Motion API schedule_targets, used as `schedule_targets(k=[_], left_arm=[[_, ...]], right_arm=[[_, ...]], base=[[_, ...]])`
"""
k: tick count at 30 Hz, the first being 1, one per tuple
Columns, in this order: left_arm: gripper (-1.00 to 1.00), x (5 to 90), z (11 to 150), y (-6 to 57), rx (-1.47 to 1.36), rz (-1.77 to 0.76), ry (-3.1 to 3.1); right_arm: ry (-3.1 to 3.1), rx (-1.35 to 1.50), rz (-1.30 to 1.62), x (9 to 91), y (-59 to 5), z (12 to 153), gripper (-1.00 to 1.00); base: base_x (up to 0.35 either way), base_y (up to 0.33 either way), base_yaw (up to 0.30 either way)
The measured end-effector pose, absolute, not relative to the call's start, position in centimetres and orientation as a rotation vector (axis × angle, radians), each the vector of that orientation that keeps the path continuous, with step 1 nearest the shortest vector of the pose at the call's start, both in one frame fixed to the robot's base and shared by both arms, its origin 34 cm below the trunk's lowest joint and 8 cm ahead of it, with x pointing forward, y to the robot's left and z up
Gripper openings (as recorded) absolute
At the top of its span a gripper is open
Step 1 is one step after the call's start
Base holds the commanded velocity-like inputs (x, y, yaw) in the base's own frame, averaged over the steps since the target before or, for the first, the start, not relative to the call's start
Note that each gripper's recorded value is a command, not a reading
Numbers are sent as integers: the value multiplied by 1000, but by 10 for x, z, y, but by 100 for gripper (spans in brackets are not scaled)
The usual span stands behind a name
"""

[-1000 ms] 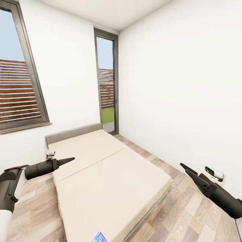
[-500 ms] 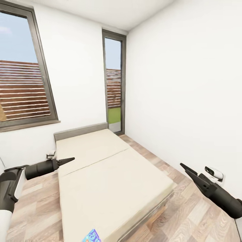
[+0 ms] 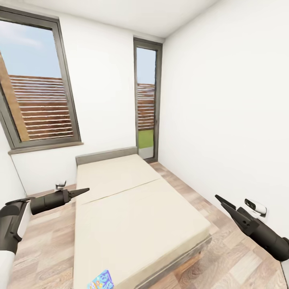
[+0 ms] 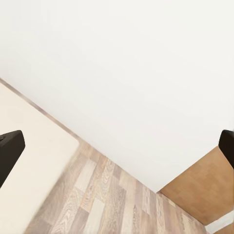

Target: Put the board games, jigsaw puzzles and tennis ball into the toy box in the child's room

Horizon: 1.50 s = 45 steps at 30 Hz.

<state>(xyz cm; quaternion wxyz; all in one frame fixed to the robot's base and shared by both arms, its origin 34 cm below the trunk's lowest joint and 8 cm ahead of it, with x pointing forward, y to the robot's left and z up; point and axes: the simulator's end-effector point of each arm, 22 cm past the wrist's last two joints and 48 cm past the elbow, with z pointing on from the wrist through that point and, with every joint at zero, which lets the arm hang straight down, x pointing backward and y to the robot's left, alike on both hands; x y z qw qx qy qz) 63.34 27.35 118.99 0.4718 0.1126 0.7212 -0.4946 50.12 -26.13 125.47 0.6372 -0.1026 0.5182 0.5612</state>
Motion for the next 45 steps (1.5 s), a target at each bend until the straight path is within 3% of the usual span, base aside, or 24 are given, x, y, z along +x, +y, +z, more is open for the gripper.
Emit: schedule_targets(k=[15,45], left_arm=[[100,632,1193,270,281,-1217,1757],[100,629,1201,270,290,-1210,1744]], right_arm=[[1182,-233,1277,501,-261,1257,100],[1218,-210,1235,507,-263,1254,100]], base=[[0,-253,221],[0,-7,220]])
